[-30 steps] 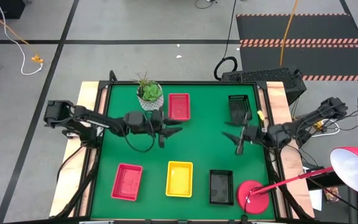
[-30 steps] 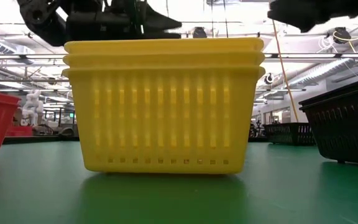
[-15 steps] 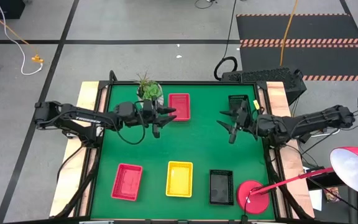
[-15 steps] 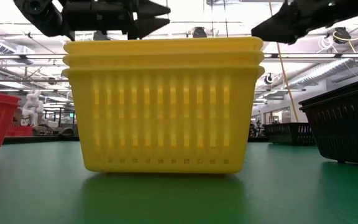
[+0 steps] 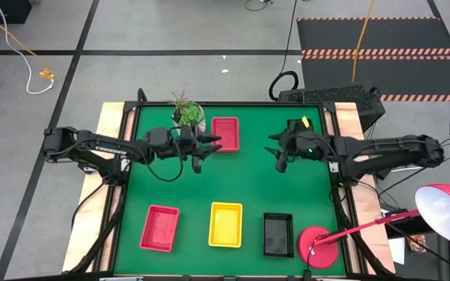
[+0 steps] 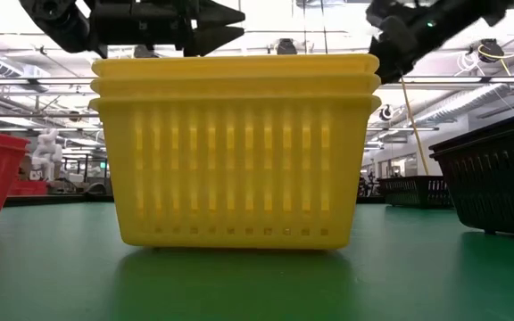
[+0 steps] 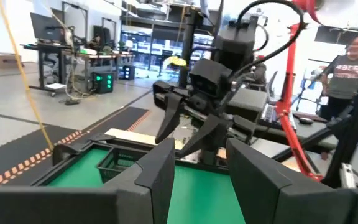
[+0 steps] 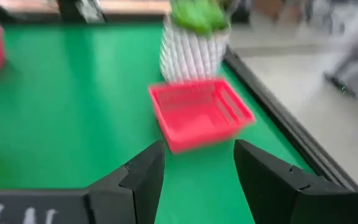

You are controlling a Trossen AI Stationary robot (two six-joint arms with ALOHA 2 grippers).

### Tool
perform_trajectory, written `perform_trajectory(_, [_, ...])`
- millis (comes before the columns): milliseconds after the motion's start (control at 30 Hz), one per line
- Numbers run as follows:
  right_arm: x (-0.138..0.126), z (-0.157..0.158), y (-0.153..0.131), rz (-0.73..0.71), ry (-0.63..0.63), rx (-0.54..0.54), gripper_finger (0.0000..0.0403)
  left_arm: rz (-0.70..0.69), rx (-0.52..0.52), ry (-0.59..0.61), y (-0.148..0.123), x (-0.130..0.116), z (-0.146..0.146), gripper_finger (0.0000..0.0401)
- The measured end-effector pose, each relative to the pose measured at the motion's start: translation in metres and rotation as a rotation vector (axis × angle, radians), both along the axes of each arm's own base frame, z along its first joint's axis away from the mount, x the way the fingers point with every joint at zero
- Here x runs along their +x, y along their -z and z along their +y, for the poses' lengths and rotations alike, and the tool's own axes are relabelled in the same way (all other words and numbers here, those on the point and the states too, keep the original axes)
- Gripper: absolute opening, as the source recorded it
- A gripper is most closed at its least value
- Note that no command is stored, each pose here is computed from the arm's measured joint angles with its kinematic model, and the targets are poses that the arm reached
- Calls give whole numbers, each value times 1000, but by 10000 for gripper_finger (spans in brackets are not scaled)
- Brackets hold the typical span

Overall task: Stack baskets by color
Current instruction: Stack the top black bin on top of the bottom black bin

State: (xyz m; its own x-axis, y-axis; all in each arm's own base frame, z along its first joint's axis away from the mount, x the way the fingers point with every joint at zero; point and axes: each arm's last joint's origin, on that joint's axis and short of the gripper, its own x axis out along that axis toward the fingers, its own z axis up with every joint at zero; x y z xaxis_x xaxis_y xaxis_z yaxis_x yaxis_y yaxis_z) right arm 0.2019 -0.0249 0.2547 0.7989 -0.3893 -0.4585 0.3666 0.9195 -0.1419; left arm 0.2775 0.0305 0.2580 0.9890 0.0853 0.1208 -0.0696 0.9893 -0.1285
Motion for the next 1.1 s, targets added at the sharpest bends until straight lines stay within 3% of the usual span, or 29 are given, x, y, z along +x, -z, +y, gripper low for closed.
perform_trajectory(200, [12, -23, -15, 336, 84, 75, 186, 10, -23, 7, 1, -1, 8, 147])
perform_trajectory(400, [15, -44, 9, 731, 147, 201, 186, 35, -30, 34, 1, -3, 7, 147])
perform_trajectory(600, [2, -48, 29, 963, 175, 259, 186, 88, -35, 36, -4, -12, 5, 147])
perform_trajectory(900, [-11, -49, 52, 1109, 98, 225, 187, 108, -37, 28, -7, -17, 4, 147])
perform_trajectory(1100, [-15, -59, 63, 1089, 94, 212, 188, 116, -41, 29, -6, -16, 3, 147])
